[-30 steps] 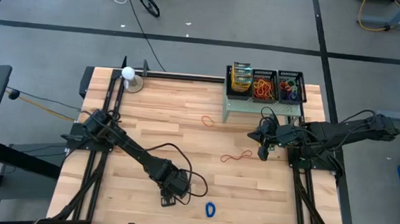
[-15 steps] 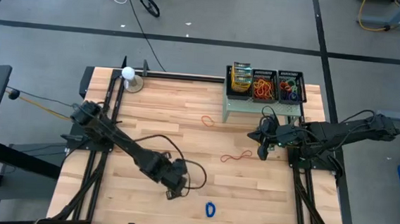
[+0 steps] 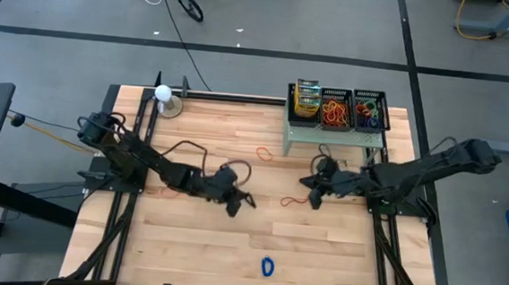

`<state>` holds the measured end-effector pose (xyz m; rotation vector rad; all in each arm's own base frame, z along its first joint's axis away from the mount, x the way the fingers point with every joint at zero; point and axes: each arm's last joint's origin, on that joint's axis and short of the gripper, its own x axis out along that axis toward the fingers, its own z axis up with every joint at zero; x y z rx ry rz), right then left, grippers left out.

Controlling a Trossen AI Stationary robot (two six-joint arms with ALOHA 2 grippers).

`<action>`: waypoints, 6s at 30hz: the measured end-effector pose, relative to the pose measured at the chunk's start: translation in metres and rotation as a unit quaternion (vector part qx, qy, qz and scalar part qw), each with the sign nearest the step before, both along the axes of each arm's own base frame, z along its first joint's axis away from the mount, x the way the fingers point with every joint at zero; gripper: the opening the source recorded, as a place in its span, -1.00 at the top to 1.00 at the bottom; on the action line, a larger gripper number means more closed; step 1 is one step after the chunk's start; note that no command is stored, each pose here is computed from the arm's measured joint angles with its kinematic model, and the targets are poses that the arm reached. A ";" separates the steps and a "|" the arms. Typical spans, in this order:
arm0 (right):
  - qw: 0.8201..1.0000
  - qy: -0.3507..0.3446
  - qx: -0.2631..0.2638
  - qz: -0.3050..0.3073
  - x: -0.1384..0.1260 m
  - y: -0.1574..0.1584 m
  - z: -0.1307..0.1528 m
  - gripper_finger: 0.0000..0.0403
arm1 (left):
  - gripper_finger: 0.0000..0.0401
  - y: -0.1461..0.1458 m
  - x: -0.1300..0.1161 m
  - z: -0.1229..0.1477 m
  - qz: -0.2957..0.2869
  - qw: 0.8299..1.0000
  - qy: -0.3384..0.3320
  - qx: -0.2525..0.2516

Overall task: Pick & Place Office Desk Supplies
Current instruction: Put the black spring keychain into the right black basket on the shelf, then put the top orange rubber band into the middle black basket on the shelf

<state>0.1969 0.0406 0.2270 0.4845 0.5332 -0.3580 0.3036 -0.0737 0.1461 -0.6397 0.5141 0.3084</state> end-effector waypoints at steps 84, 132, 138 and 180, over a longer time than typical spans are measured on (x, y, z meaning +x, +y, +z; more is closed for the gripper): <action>0.989 0.096 -0.098 -0.056 -0.032 -0.051 0.110 0.89 | 0.40 0.097 -0.001 0.045 -0.065 0.991 -0.106 0.054; 0.867 0.288 -0.101 -0.394 -0.088 -0.155 0.161 0.45 | 0.41 0.099 -0.002 0.041 -0.028 0.995 -0.083 0.054; 0.921 0.173 -0.104 -0.334 -0.090 -0.120 0.166 0.95 | 0.41 0.104 -0.005 0.036 0.041 0.996 -0.059 0.044; 0.956 0.040 -0.180 -0.230 -0.059 -0.073 0.155 0.95 | 0.97 0.167 0.070 -0.015 0.071 0.969 0.221 0.082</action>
